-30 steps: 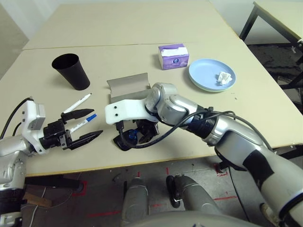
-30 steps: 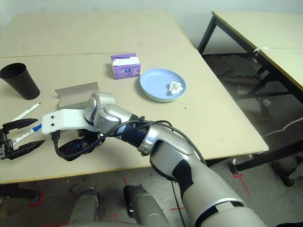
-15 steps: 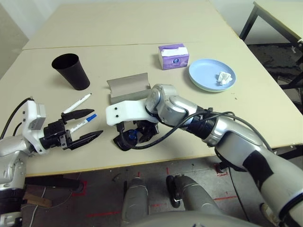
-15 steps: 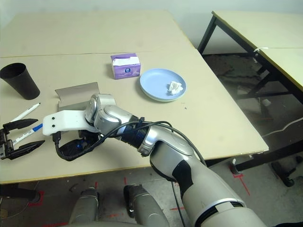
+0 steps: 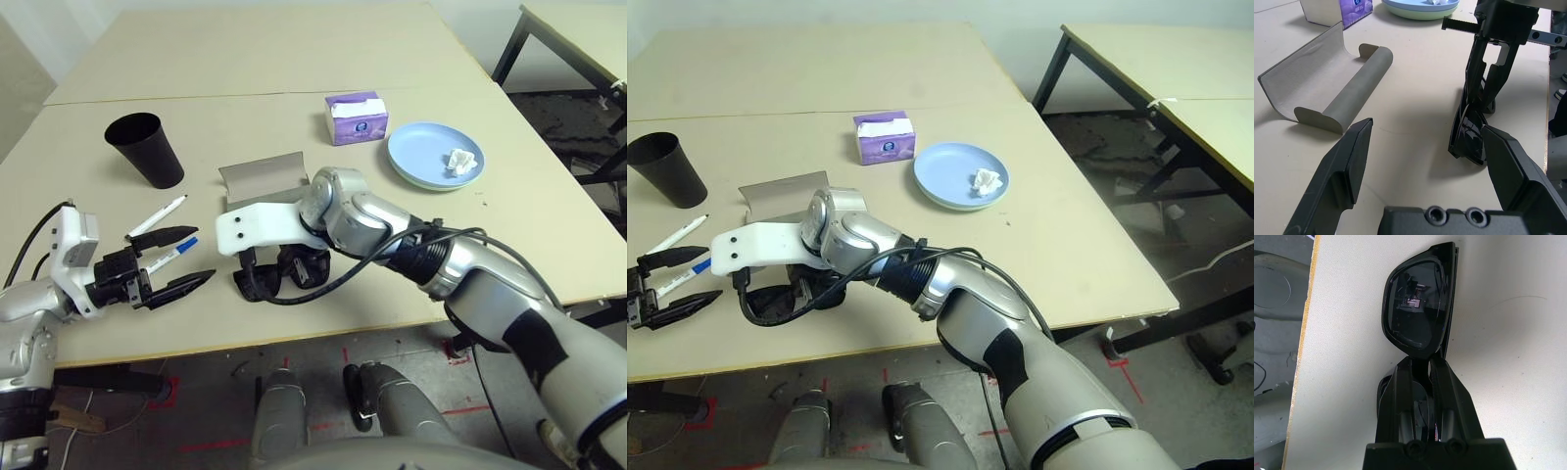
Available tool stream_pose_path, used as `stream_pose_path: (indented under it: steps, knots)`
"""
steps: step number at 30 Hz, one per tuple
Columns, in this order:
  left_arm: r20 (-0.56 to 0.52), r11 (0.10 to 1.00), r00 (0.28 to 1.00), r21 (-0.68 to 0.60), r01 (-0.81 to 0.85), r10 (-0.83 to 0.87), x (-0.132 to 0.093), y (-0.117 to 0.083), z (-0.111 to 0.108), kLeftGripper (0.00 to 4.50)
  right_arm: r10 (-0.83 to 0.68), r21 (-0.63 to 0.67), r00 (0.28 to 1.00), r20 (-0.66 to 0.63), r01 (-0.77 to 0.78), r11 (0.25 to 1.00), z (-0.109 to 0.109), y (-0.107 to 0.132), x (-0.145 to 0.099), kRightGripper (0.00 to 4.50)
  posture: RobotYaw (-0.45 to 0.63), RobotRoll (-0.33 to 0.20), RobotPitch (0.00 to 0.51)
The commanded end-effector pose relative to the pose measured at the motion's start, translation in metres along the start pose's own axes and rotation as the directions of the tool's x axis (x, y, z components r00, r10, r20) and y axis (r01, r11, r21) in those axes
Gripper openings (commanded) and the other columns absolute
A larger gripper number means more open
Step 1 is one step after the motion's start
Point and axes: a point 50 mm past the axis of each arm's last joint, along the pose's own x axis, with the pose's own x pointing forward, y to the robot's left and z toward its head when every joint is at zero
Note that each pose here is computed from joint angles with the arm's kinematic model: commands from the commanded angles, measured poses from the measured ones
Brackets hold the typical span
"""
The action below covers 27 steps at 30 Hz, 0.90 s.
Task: Organize and tidy the items on the table.
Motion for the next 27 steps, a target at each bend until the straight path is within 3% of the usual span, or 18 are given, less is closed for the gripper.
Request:
stream_pose_path:
  steps: [1, 13, 25, 27]
  knots:
    - [-0.004, 1.000, 1.000, -0.025, 0.008, -0.008, 0.002, -0.001, -0.005, 4.50, 0.013, -0.001, 1.000, -0.014, -0.013, 1.000, -0.002, 0.002, 0.007, 0.26, 0.05, 0.000, 0.182]
    - [0.000, 1.000, 1.000, -0.027, 0.007, -0.007, 0.004, -0.003, -0.007, 4.50, 0.008, 0.004, 0.999, -0.051, -0.007, 1.000, -0.013, -0.010, 0.004, 0.26, 0.05, 0.000, 0.182]
    - [-0.009, 1.000, 1.000, -0.030, -0.001, 0.000, 0.001, -0.002, -0.009, 4.50, 0.011, 0.010, 0.999, -0.047, -0.011, 1.000, -0.007, -0.008, -0.001, 4.47, 0.04, 0.000, 0.178]
    - [-0.009, 1.000, 1.000, -0.030, -0.002, 0.001, 0.001, -0.001, -0.009, 4.50, 0.016, 0.013, 0.998, -0.055, -0.015, 1.000, -0.007, -0.007, -0.003, 4.47, 0.03, 0.000, 0.172]
